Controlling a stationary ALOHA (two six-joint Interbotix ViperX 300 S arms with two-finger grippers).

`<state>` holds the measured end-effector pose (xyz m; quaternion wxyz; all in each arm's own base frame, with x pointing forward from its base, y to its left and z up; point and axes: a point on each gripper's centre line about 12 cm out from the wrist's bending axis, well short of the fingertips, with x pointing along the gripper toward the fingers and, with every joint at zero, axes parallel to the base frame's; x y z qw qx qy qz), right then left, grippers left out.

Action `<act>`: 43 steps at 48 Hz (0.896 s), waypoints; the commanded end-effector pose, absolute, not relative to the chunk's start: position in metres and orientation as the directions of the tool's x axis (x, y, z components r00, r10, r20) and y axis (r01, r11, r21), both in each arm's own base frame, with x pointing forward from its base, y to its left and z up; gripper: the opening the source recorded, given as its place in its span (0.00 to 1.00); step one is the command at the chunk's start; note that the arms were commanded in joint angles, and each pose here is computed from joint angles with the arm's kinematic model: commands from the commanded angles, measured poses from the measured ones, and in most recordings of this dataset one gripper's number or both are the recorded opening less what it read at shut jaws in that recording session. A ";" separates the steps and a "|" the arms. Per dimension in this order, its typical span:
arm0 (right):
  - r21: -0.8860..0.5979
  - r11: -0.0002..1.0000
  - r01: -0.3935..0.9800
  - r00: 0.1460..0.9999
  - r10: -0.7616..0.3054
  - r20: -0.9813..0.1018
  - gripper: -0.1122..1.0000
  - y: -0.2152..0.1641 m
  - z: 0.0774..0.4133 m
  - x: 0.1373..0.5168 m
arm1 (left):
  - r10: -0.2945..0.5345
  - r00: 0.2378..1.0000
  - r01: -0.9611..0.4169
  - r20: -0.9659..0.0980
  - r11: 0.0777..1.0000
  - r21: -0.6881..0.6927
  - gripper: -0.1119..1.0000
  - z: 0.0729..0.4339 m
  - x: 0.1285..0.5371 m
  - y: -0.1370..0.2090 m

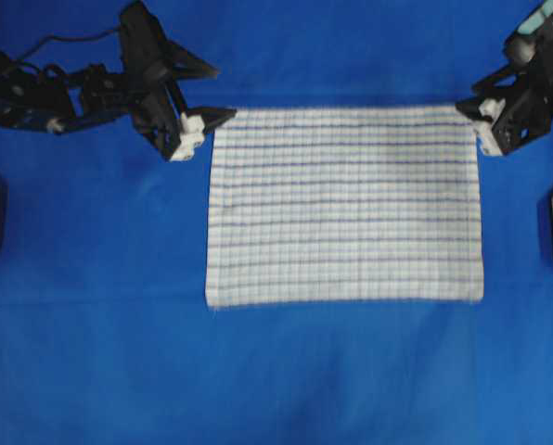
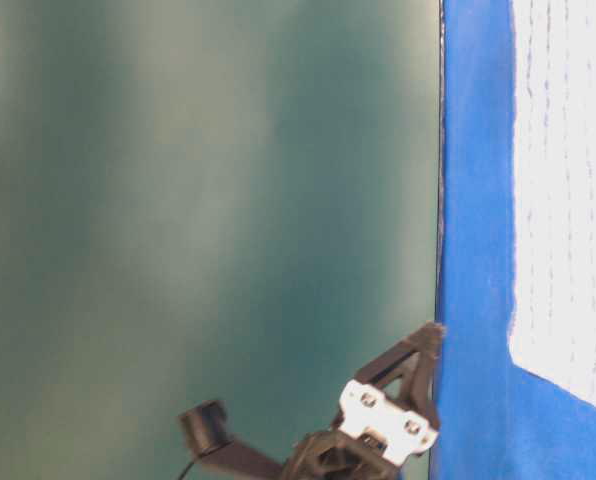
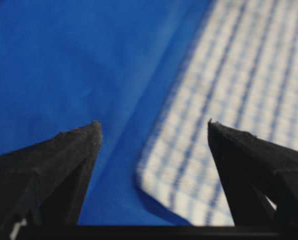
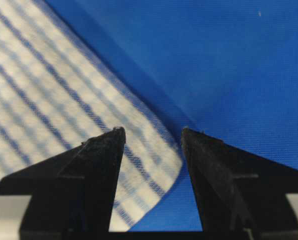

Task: Fold the blue towel.
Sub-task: 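Move both grippers to the towel's top corners and grasp them, then lift the top corners and fold the top edge down toward the bottom edge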

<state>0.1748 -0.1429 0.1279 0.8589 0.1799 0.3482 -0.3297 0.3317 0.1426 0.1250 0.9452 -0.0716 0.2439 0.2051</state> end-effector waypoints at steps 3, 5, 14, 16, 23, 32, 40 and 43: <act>0.071 0.707 0.703 0.527 -0.452 -0.720 0.59 -0.151 0.115 0.177 | 0.372 0.786 -0.446 -0.493 0.894 -0.036 0.83 0.119 0.337 0.155; 0.069 0.703 0.708 0.517 -0.448 -0.730 0.59 -0.153 0.110 0.177 | 0.376 0.776 -0.455 -0.506 0.890 -0.035 0.82 0.112 0.337 0.159; 0.060 0.699 0.713 0.489 -0.434 -0.756 0.59 -0.158 0.093 0.180 | 0.375 0.735 -0.473 -0.565 0.880 -0.033 0.82 0.082 0.340 0.168; 0.060 0.698 0.713 0.487 -0.433 -0.758 0.59 -0.158 0.091 0.180 | 0.375 0.730 -0.476 -0.572 0.879 -0.032 0.82 0.078 0.340 0.169; 0.058 0.699 0.713 0.491 -0.437 -0.753 0.51 -0.159 0.090 0.181 | 0.371 0.720 -0.480 -0.586 0.877 -0.034 0.79 0.072 0.341 0.170; 0.057 0.700 0.712 0.486 -0.433 -0.759 0.15 -0.158 0.089 0.180 | 0.358 0.722 -0.467 -0.592 0.884 -0.035 0.41 0.070 0.342 0.164; 0.058 0.700 0.712 0.483 -0.428 -0.764 0.14 -0.157 0.089 0.179 | 0.337 0.732 -0.439 -0.592 0.898 -0.031 0.11 0.071 0.346 0.154; 0.060 0.697 0.714 0.484 -0.430 -0.762 0.15 -0.157 0.089 0.179 | 0.334 0.732 -0.435 -0.593 0.900 -0.030 0.11 0.071 0.346 0.153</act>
